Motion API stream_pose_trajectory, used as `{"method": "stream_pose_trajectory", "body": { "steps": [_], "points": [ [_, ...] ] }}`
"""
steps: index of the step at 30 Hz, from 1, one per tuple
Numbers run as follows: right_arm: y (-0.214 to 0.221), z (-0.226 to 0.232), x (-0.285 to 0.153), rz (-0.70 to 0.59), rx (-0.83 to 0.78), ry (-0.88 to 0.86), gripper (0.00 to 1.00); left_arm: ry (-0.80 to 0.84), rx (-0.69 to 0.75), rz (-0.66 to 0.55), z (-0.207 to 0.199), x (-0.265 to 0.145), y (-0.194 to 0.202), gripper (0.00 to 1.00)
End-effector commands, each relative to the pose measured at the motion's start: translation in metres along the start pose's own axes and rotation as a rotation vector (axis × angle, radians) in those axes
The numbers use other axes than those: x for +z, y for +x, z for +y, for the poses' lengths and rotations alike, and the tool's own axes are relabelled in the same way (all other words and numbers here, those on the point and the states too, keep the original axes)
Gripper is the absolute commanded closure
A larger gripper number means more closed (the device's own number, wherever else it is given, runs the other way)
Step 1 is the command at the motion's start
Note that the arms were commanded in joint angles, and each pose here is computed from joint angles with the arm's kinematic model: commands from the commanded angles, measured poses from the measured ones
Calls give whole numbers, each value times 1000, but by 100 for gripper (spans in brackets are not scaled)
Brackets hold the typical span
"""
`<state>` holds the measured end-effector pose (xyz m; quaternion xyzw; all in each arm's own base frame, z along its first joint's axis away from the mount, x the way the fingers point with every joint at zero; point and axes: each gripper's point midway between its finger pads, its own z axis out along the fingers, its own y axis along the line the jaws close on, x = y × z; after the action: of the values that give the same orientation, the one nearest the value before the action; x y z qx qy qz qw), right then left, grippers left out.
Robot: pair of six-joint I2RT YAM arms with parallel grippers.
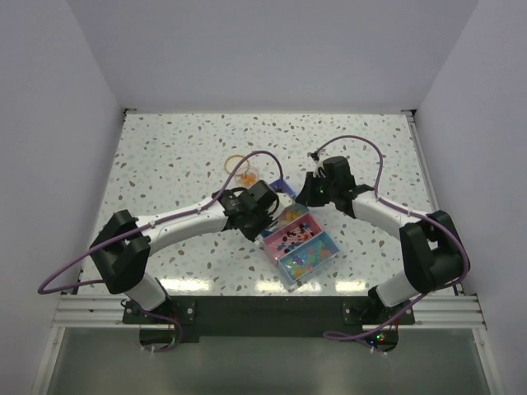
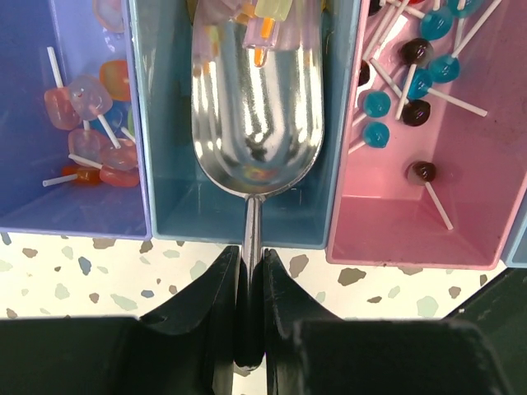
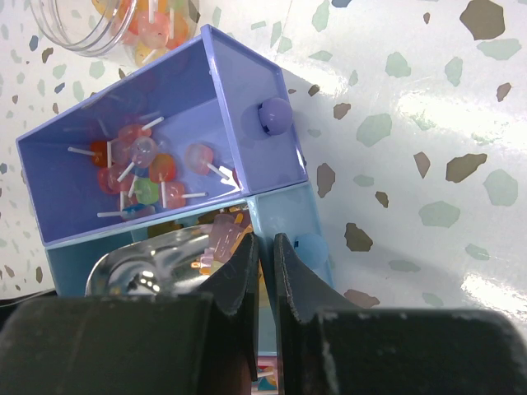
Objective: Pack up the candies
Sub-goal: Scoop the fake candies from the storage box.
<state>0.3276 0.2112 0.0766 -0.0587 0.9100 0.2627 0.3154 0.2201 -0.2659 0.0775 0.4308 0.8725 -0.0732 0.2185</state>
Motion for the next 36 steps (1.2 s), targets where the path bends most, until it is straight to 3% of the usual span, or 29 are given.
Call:
{"method": "stream_pose_trajectory", "body": {
  "steps": [1, 9, 13, 19, 23, 30, 36],
  "points": [
    [57, -3, 2, 192, 98, 35, 100, -42, -65, -371, 10, -13, -93, 100],
    [52, 1, 1, 219, 85, 36, 100, -30, 3, -340, 5, -20, -102, 100],
    [53, 7, 6, 233, 87, 22, 100, -16, 141, -351, -6, -18, -120, 100],
    [55, 7, 9, 240, 97, 21, 100, -40, 210, -339, -2, -19, -124, 100],
    [66, 10, 13, 265, 141, -8, 100, 83, 90, -385, -17, -11, -120, 100],
    [76, 5, 13, 293, 150, 8, 100, 117, -197, -311, 22, 6, -81, 100],
    [75, 6, 16, 298, 154, 5, 100, 148, -218, -266, 18, 14, -77, 100]
  ]
}}
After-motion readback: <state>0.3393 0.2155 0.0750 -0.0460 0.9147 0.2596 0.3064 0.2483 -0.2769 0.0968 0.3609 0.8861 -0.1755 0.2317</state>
